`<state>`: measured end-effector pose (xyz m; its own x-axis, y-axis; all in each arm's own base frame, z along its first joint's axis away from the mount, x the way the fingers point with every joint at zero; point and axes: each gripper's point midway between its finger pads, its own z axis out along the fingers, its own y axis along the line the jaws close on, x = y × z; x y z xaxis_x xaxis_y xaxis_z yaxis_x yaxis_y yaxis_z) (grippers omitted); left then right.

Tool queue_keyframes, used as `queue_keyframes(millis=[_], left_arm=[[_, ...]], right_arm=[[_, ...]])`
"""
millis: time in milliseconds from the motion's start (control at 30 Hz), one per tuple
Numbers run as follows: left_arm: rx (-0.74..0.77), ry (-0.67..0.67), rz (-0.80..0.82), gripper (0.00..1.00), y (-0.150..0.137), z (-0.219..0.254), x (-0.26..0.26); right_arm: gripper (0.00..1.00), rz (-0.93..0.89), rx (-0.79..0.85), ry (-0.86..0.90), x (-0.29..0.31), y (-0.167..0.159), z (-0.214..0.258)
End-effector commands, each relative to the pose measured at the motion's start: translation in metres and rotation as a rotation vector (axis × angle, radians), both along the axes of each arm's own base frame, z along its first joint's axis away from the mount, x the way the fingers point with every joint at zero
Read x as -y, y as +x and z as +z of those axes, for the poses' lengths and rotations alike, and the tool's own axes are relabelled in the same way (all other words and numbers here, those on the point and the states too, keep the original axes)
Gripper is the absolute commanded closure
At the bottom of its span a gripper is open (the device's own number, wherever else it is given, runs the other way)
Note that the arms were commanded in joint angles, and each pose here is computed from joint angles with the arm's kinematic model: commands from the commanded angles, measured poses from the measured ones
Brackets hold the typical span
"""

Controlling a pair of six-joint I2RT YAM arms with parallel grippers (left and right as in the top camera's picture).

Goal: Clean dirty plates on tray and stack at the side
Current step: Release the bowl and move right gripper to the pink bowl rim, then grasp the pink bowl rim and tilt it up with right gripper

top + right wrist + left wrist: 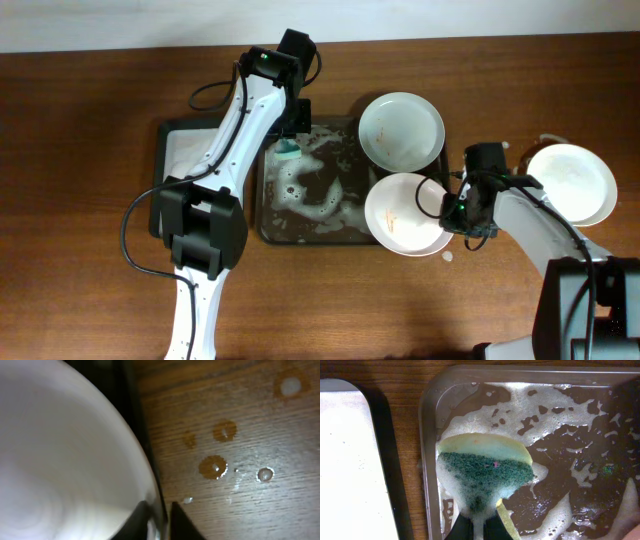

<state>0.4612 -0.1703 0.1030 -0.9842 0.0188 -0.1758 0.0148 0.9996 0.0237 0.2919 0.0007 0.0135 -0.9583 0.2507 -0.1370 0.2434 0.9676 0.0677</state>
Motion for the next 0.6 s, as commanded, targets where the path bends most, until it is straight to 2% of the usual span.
queue_keyframes(millis=[0,333,567], left_arm=[[0.016,-0.007,-0.003,0.99,0.004,0.006,-0.002],[0.016,-0.008,-0.003,0.99,0.004,0.006,-0.002],[0.015,-0.006,-0.010,0.99,0.004,0.006,-0.002]], right_arm=[[0.96,-0.001,-0.011,-0.012,0.001,-0.002,-0.003],[0.96,0.002,-0.044,-0.005,-0.001,0.000,0.024],[0.96,0.075,-0.058,0.208,-0.053,0.001,0.047]])
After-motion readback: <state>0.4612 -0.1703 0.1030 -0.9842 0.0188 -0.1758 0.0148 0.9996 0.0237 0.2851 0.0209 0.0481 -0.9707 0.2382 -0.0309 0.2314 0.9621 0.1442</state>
